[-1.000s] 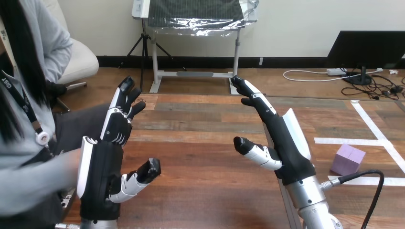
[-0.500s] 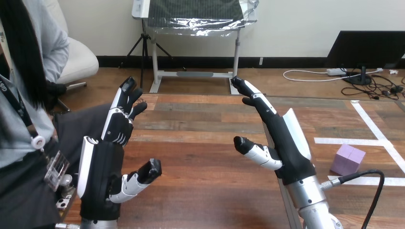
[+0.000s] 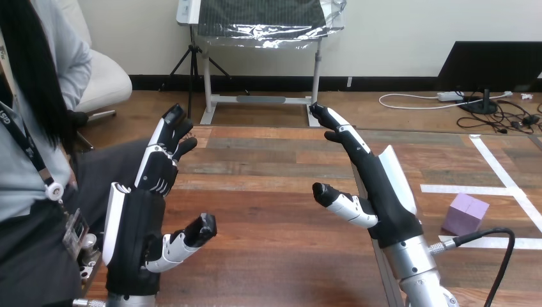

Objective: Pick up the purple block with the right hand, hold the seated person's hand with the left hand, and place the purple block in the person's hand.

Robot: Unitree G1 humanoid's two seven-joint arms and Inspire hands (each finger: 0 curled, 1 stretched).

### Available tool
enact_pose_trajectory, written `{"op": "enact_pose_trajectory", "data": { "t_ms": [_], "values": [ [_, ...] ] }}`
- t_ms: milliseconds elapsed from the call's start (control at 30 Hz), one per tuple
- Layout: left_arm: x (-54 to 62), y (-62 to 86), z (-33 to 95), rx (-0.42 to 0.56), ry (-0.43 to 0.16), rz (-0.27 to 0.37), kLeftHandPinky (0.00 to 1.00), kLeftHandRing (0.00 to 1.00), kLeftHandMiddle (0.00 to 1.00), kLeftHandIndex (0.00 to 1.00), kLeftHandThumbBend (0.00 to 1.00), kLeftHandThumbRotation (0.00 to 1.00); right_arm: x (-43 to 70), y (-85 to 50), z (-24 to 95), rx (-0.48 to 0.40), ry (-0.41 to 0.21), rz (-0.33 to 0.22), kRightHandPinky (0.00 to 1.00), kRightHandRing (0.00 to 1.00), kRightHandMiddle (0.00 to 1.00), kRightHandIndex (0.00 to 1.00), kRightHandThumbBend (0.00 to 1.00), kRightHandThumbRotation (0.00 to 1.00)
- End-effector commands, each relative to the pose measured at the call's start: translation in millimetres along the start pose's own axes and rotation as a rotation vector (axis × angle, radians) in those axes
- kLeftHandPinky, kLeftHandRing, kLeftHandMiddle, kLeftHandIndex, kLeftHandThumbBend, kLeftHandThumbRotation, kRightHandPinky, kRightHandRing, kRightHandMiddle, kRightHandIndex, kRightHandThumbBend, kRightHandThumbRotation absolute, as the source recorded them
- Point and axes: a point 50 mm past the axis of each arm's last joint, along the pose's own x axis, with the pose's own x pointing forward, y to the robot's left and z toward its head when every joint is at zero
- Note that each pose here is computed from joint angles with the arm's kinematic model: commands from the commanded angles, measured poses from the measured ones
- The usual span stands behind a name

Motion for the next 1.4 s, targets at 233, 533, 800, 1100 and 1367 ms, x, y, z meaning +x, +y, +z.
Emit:
{"op": "enact_pose_trajectory", "data": {
  "t_ms": [233,533,800,1100,1367],
  "values": [
    [15.0,5.1,2.2,0.008,-0.047,-0.002,0.86,0.92,0.95,0.93,1.00,0.74,23.7,-19.7,9.6,-0.076,-0.089,-0.074,0.85,0.91,0.92,0.92,1.00,0.97],
    [14.4,5.8,2.1,0.006,-0.042,-0.002,0.87,0.93,0.96,0.93,1.00,0.75,35.9,-35.0,16.5,-0.134,-0.143,-0.126,0.86,0.91,0.91,0.92,1.00,0.98],
    [14.9,5.9,2.2,0.014,-0.050,0.002,0.87,0.93,0.96,0.94,1.00,0.76,48.3,-49.6,25.7,-0.156,-0.185,-0.178,0.81,0.88,0.89,0.90,1.00,0.95],
    [15.7,5.4,2.3,0.017,-0.056,0.007,0.86,0.93,0.95,0.93,1.00,0.76,56.1,-69.1,30.7,-0.212,-0.194,-0.213,0.80,0.88,0.88,0.88,1.00,0.93],
    [16.4,5.0,2.6,0.016,-0.061,0.011,0.86,0.93,0.95,0.93,1.00,0.76,58.8,-88.5,25.5,-0.294,-0.137,-0.245,0.80,0.89,0.88,0.88,1.00,0.93]
  ]
}}
